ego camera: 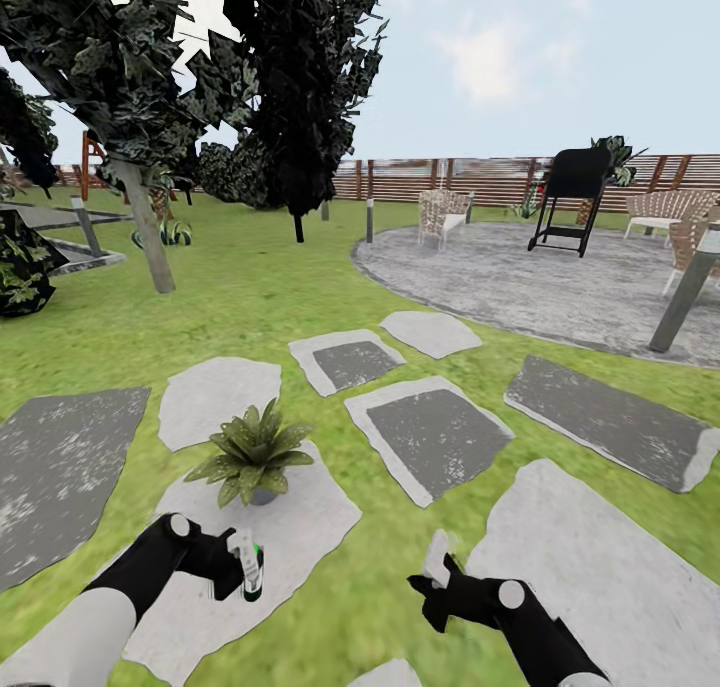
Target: Pick up the pesticide atomizer in the garden and spray insectifuge to fully cover both potted plants in the garden.
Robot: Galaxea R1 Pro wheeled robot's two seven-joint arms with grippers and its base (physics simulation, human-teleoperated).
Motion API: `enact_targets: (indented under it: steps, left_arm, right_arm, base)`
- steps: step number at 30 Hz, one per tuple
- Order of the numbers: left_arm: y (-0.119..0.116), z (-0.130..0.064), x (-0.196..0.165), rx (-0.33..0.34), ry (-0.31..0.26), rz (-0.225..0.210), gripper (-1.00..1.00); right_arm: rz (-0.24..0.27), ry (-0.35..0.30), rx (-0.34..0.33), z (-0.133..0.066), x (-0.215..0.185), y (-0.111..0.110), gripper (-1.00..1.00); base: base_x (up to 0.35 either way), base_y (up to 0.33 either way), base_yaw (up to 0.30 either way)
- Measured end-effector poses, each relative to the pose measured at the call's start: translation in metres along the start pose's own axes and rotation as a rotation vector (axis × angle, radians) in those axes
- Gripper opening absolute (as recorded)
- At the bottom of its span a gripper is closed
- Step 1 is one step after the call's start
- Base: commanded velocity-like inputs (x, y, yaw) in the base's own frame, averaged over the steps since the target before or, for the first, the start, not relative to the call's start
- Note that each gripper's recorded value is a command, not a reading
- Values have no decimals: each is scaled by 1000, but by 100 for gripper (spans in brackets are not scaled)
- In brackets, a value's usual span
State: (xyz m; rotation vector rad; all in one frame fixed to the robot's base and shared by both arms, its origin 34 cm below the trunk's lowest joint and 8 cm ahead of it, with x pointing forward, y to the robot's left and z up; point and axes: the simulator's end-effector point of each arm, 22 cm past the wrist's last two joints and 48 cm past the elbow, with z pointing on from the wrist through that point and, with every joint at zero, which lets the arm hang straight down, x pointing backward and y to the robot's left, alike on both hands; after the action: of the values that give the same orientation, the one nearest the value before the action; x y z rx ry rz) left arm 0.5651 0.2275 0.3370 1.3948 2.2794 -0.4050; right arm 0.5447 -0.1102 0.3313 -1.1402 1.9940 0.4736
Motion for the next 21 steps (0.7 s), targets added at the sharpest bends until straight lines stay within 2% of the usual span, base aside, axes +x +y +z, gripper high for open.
enact_targets:
  steps: [2, 4, 5, 7, 15, 21]
  left_arm:
    - [-14, 9, -11, 33, 8, 37, -100]
    - [-25, 17, -19, 60, 18, 74, -100]
    - [-29, 20, -23, 68, 19, 86, -100]
    - [-36, 24, -32, 79, 12, 99, -100]
    - [-51, 34, -51, 106, -11, 131, -100]
    - [-69, 43, -58, 147, 12, 231, -100]
  right_arm:
    - [-17, -24, -33, 13, -19, 18, -100]
    - [-83, -37, -93, 28, -40, 43, -100]
    - [-116, -47, -111, 32, -52, 51, -100]
    - [-149, -62, -128, 37, -66, 59, -100]
    - [-160, -78, -140, 42, -78, 67, -100]
    - [-161, -79, -139, 41, -78, 67, -100]
  base:
    - [0, 0, 0]
    - [0, 0, 0]
    - [0, 0, 0]
    - [0, 0, 0]
    - [0, 0, 0]
    - [0, 0, 0]
